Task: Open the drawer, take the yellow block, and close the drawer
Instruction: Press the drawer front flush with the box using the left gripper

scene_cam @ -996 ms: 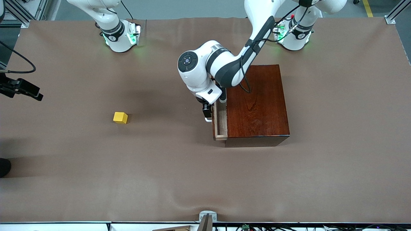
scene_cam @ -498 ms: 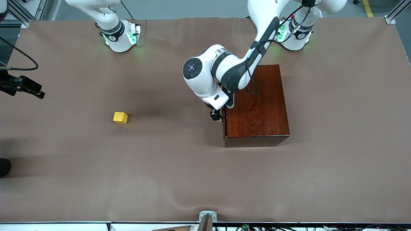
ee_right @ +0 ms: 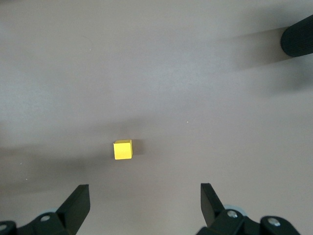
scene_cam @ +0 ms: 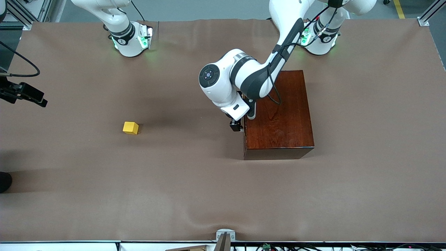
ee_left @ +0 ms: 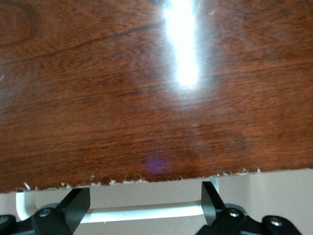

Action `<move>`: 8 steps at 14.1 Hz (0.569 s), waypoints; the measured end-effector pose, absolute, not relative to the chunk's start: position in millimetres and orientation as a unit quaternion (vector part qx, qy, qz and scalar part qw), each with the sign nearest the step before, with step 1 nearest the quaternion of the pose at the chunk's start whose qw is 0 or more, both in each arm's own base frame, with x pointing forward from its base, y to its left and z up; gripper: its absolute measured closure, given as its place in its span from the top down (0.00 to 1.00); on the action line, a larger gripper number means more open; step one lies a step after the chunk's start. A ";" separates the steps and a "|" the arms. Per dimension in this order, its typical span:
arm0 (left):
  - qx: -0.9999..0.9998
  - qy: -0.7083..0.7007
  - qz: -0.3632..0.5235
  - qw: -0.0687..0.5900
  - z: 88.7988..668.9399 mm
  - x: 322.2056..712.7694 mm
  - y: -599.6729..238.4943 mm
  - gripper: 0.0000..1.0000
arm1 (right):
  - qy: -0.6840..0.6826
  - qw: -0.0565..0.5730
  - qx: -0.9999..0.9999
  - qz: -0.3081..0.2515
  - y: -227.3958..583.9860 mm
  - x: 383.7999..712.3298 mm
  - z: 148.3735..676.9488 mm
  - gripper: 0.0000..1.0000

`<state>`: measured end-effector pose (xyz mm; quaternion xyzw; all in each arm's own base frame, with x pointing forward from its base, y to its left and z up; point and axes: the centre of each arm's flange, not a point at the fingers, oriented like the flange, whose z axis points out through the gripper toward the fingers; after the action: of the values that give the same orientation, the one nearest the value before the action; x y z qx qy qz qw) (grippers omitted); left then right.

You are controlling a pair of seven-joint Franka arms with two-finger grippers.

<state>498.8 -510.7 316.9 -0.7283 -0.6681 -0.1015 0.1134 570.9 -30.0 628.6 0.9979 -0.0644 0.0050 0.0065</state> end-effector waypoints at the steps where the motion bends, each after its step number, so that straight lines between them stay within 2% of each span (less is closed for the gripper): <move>1: -0.728 -0.668 -0.102 0.115 317.1 498.6 -510.6 1.00 | -0.064 0.006 0.998 0.005 -29.3 571.0 628.5 1.00; 8: -0.728 -0.669 -0.103 0.110 328.4 498.8 -511.3 1.00 | -0.061 0.006 0.998 0.003 -26.5 570.7 628.1 1.00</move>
<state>498.8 -511.3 328.4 -0.7279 -0.6689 -0.1025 0.1104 570.7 -26.5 628.1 0.9981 -0.0611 0.0030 0.0063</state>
